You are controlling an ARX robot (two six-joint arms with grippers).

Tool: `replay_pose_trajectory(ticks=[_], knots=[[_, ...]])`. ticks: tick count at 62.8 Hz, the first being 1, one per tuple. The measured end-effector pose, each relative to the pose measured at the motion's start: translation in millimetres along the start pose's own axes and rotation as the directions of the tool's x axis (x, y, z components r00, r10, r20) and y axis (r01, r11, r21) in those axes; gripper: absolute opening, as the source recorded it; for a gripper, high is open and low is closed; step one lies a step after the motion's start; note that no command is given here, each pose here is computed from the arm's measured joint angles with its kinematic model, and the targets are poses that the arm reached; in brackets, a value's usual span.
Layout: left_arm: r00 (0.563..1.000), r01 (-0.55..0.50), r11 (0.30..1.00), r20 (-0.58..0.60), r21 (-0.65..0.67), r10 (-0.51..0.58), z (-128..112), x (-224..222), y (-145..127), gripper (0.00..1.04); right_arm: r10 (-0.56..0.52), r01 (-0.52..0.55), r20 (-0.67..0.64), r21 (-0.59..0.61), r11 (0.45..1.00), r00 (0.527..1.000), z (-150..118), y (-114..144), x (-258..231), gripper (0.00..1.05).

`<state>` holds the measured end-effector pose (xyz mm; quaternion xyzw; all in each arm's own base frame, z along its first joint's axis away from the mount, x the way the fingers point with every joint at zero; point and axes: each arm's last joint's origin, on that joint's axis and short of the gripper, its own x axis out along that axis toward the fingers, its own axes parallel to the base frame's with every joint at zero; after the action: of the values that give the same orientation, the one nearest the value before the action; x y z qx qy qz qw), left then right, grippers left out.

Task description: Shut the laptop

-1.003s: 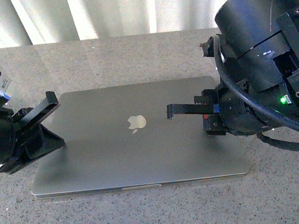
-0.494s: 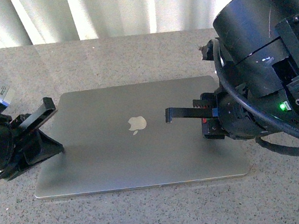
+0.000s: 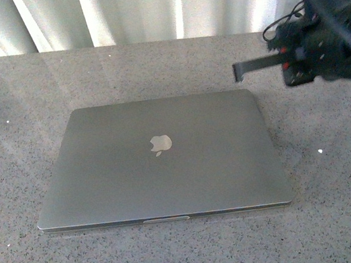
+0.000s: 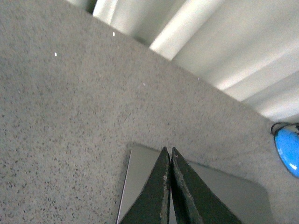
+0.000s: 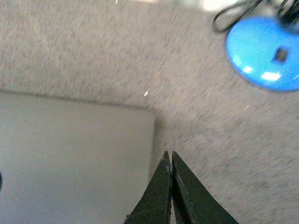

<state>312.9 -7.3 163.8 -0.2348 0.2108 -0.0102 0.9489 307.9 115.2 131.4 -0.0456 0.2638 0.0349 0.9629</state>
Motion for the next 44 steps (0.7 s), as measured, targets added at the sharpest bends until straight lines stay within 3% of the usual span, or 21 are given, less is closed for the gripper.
replay_pose_trajectory(ticks=[8, 18, 21, 24, 30, 36, 39, 44], knots=[[1.0, 0.001, 1.0, 0.02, 0.011, -0.001, 3.2, -4.7, -1.4, 0.24, -0.023, 0.027, 0.073, -0.067, 0.997, 0.997, 11.0, -8.5, -15.2, 0.19], [1.0, -0.003, 1.0, 0.006, 0.013, 0.003, -0.7, -4.2, 0.1, 0.52, -0.02, 0.026, 0.067, -0.099, 0.995, 0.998, 9.0, -8.5, -15.0, 0.46], [0.999, -0.019, 0.999, 0.039, 0.045, 0.017, -2.0, -3.3, 3.0, 0.55, -0.024, 0.031, 0.07, -0.102, 0.994, 0.997, 7.7, -8.7, -14.8, 0.54], [0.983, -0.037, 0.989, 0.183, 0.141, 0.011, -5.3, -5.8, 7.3, 0.46, -0.052, 0.061, 0.161, -0.058, 0.996, 0.986, 3.8, -10.5, -13.5, 0.49], [0.944, -0.065, 0.948, 0.328, 0.313, -0.044, -16.9, -23.9, 12.3, 0.3, -0.053, 0.048, 0.356, 0.023, 0.999, 0.933, -11.5, -23.4, -25.6, 0.34], [0.919, -0.091, 0.921, 0.388, 0.379, -0.069, -19.6, -43.8, 12.2, 0.14, -0.077, 0.048, 0.473, 0.074, 0.996, 0.878, -16.7, -43.1, -50.6, 0.16], [0.913, -0.1, 0.911, 0.401, 0.4, -0.076, -21.0, -53.8, 11.6, 0.05, -0.08, 0.047, 0.482, 0.079, 0.996, 0.872, -15.8, -50.6, -62.5, 0.07], [0.912, -0.104, 0.902, 0.401, 0.42, -0.082, -27.7, -68.9, 12.1, 0.04, -0.083, 0.045, 0.496, 0.087, 0.995, 0.864, -17.8, -60.7, -79.6, 0.01]])
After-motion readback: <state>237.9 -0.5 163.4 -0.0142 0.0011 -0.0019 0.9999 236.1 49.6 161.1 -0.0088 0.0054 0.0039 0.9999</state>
